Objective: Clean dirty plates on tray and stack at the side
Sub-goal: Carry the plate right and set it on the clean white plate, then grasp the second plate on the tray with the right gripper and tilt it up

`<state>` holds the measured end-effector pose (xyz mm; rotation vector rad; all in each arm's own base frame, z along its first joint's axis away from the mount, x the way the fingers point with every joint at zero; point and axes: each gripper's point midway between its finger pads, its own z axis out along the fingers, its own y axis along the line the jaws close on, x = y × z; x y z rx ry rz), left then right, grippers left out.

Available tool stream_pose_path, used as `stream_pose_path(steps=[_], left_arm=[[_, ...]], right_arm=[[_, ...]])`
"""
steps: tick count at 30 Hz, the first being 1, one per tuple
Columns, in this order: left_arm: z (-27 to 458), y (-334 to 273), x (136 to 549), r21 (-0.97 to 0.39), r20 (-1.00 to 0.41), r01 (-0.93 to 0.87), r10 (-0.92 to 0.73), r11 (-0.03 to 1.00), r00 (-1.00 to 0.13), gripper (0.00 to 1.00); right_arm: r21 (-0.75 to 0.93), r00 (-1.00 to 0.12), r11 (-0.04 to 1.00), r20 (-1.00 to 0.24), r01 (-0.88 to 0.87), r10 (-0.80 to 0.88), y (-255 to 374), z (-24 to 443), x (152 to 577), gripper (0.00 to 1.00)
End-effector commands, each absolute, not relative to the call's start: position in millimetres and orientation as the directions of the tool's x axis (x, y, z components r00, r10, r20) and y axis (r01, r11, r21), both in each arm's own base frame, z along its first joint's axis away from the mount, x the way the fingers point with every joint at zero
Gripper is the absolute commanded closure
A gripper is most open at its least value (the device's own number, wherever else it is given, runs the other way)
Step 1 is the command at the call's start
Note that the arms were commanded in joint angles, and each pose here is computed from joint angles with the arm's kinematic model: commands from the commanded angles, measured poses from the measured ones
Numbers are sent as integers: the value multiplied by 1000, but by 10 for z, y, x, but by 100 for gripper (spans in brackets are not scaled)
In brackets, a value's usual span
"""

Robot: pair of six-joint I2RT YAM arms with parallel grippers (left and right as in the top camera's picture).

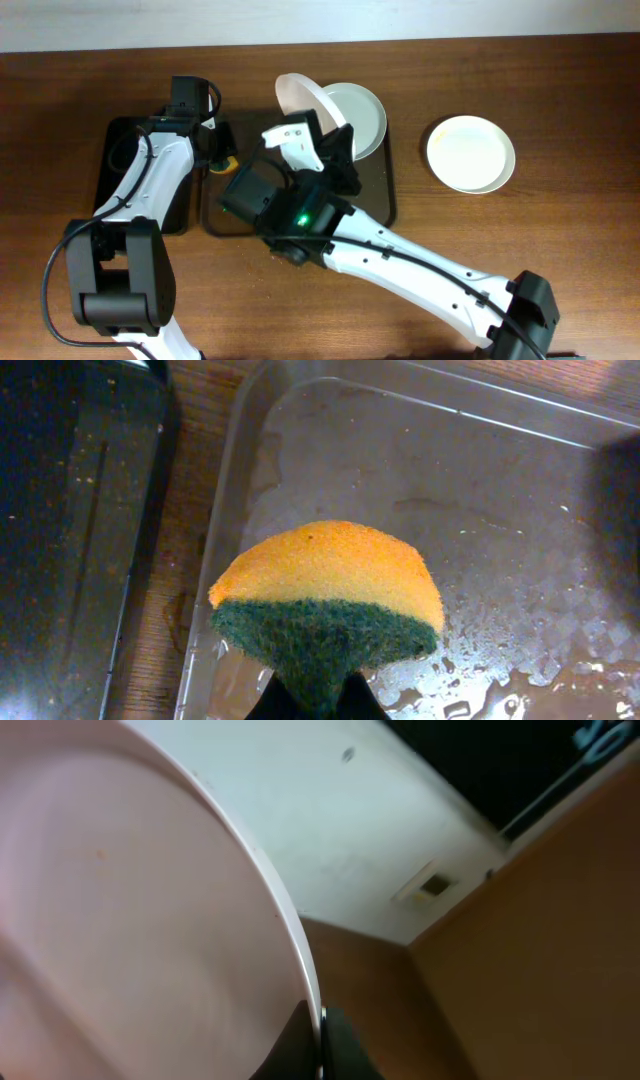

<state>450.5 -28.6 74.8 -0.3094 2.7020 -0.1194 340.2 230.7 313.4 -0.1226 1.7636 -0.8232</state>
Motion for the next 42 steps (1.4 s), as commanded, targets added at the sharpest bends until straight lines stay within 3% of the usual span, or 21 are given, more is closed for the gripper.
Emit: stream_pose_path(steps=[1,4,7,13,19,22,24,29,31,32,33,34,39,42], left_arm=[[870,-308,4545,-159,-416,-200,-249,967,-875,99],[870,-307,4545,-158,-416,-200,-249,967,-875,99],[868,-307,4540,-158,-414,-200,-249,967,-875,99],[870,-307,4546,-159,-416,-200,-249,967,-874,99],[869,-307,4544,-158,-415,-200,-249,967,-875,99],[869,-307,4544,-158,-415,-200,-249,967,-875,99],[870,-307,4545,-158,-416,-200,-249,967,-875,99],[869,-307,4544,-158,-415,-200,-249,967,-875,99],[870,-307,4545,-158,-416,-200,-249,967,-875,99],[869,-309,4544,-158,-415,-199,-248,967,-875,99],[870,-309,4544,-158,-416,-200,-249,967,-875,99],[870,-309,4544,-158,-416,-199,-248,967,-875,99],[867,-309,4542,-158,-415,-200,-248,967,-875,99],[867,-309,4542,-158,-415,-200,-248,967,-875,99]], right_arm=[[-533,-290,743,-846,405,-448,2244,3382,3339,96],[-502,-348,795,-853,341,-389,2234,3210,3426,96],[-428,-525,877,-809,221,-263,2049,2851,3511,96],[-144,-815,948,-557,284,159,976,2277,3791,96],[-80,-769,803,-356,591,531,-666,1722,3893,96],[-118,-725,730,-299,673,620,-1171,1338,3879,96],[-128,-735,735,-281,666,618,-1339,1125,3952,96],[-123,-790,786,-218,605,574,-1199,704,4119,95],[-118,-810,807,-201,579,551,-1069,639,4153,72],[-115,-821,820,-201,561,534,-975,644,4180,54],[-112,-829,828,-203,549,522,-926,655,4198,49],[-91,-838,842,-198,532,508,-825,693,4234,38],[207,-889,918,-250,338,384,352,1082,4735,36],[251,-876,912,-284,325,391,959,1015,4863,37]])
